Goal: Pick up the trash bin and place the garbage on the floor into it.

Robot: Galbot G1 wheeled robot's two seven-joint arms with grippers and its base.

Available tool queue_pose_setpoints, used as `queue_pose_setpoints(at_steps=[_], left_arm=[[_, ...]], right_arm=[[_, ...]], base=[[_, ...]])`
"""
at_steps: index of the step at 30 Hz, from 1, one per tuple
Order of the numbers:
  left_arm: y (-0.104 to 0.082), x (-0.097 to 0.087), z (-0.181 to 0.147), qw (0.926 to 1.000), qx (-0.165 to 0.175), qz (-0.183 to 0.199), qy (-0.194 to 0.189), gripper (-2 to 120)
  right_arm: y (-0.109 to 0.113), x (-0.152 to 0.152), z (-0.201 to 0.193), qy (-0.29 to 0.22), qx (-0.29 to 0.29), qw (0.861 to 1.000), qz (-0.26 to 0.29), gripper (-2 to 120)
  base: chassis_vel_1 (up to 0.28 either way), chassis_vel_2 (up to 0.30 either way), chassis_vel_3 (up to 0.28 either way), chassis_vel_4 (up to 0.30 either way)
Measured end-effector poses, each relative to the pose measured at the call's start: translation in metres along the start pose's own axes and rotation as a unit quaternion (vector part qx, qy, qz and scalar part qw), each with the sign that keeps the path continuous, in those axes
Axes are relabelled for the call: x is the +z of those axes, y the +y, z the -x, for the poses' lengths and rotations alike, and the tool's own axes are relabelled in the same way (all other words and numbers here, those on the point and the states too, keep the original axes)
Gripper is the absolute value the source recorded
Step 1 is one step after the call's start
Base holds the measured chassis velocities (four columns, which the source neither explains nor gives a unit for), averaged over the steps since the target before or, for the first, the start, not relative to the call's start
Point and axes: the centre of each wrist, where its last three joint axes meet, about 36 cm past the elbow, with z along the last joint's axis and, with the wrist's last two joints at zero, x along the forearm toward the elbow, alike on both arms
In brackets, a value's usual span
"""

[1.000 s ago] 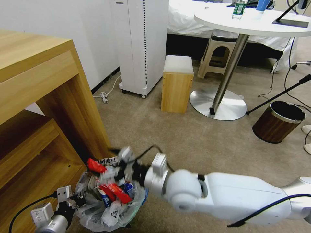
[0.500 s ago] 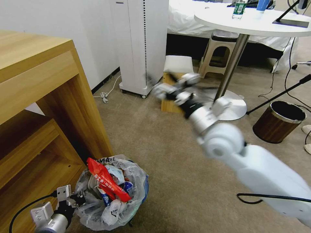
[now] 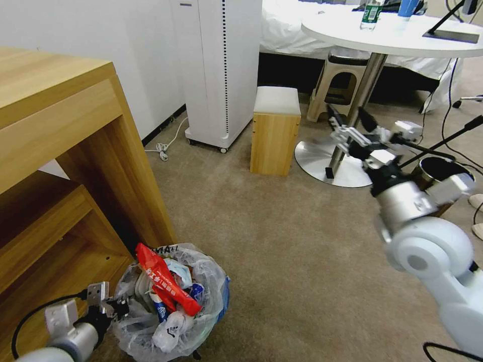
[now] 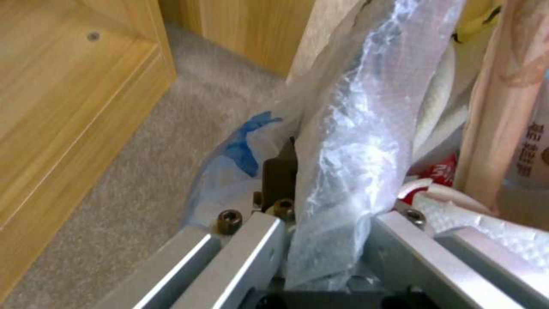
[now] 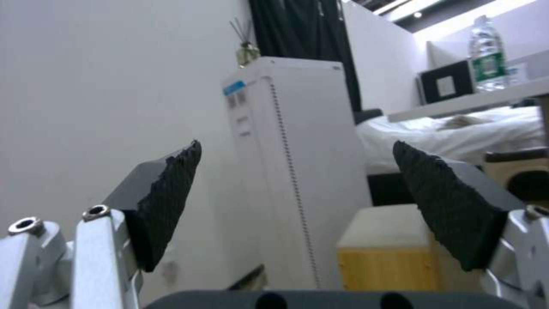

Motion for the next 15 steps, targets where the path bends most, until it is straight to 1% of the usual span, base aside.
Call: queue_pose_setpoints(at_steps=[2,3,4,6,7,10,15], left_arm=[[0.01,-0.009,0.01,0.9998,-0.008,0.006,0.014,0],[0.015,-0.012,0.014,0.9997,-0.012,0.006,0.019,0],[0.015,-0.012,0.014,0.9997,-0.012,0.006,0.019,0],[0.023,-0.015,0.022,0.9994,-0.016,0.0,0.032,0],[0.023,-0.015,0.022,0.9994,-0.016,0.0,0.032,0],[0.037,-0.011,0.031,0.9984,-0.033,-0.005,0.045,0],[0.045,-0.006,0.037,0.9975,-0.041,-0.008,0.057,0]], right_arm=[[-0.004,-0.002,-0.006,-0.002,0.01,1.0,-0.006,86],[-0.006,-0.002,-0.009,-0.002,0.013,1.0,-0.008,86],[-0.006,-0.002,-0.009,-0.002,0.013,1.0,-0.008,86],[-0.008,-0.001,-0.013,-0.002,0.022,1.0,-0.009,85],[-0.008,-0.001,-0.013,-0.002,0.022,1.0,-0.009,85],[-0.008,0.005,-0.013,-0.001,0.025,1.0,-0.004,84],[-0.009,0.008,-0.013,0.001,0.028,1.0,-0.005,84]], base=[[0.0,0.0,0.0,0.0],[0.0,0.0,0.0,0.0],[0.0,0.0,0.0,0.0],[0.0,0.0,0.0,0.0],[0.0,0.0,0.0,0.0],[0.0,0.0,0.0,0.0],[0.0,0.0,0.0,0.0]])
